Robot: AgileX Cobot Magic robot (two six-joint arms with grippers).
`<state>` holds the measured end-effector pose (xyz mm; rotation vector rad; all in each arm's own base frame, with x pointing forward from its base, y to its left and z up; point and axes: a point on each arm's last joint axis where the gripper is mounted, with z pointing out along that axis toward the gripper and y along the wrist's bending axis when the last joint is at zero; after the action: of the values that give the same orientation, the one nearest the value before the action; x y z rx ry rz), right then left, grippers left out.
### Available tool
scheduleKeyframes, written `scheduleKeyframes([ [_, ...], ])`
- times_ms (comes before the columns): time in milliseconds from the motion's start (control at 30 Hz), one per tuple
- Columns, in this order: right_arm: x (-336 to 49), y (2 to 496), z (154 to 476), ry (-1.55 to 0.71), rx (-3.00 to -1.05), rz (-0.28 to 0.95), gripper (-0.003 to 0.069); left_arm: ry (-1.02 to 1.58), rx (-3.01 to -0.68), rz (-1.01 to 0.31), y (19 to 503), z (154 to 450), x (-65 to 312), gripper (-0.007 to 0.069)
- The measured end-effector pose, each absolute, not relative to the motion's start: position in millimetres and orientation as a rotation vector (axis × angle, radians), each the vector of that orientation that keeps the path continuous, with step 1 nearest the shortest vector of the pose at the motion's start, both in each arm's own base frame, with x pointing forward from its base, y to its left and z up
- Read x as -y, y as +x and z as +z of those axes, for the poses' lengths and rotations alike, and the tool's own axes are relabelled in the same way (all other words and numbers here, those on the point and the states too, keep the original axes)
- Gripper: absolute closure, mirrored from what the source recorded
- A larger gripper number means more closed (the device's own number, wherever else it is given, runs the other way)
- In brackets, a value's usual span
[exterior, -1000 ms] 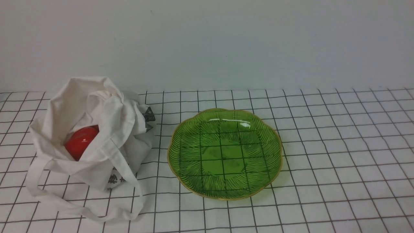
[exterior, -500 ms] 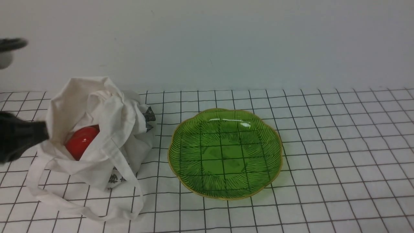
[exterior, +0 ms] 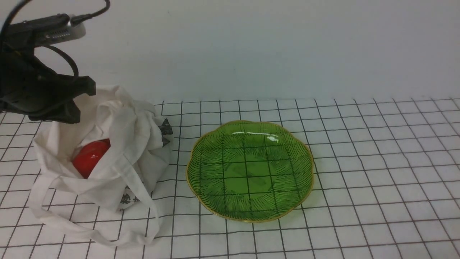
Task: Take vegetables from bag on white checkered tablecloth place on plate.
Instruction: 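Reach into the bag and grasp the red bell pepper with the left gripper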
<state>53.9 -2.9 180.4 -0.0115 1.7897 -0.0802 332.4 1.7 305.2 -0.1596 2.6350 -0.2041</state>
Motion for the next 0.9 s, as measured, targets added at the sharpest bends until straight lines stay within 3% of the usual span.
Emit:
scheduleKeyframes([
  [167,2.9,53.9,180.4,-0.011,-1.79,-0.08,0.0675,-0.084,-2.677,-0.154,351.3,276.8,-4.7,0.0617],
  [300,2.9,53.9,180.4,-0.011,-1.79,-0.08,0.0675,-0.012,-2.683,-0.126,364.3,257.9,-6.0,0.0543],
  [700,2.9,53.9,180.4,-0.011,-1.79,-0.08,0.0675,-0.013,-2.745,-0.115,383.7,213.2,-7.7,0.0008],
  [800,2.9,53.9,180.4,-0.011,-1.79,-0.08,0.0675,-0.008,-2.756,-0.101,387.3,204.4,-8.8,-0.0052],
  [900,2.9,53.9,180.4,-0.011,-1.79,-0.08,0.0675,-0.01,-2.77,-0.084,389.3,198.2,-10.0,-0.0057],
])
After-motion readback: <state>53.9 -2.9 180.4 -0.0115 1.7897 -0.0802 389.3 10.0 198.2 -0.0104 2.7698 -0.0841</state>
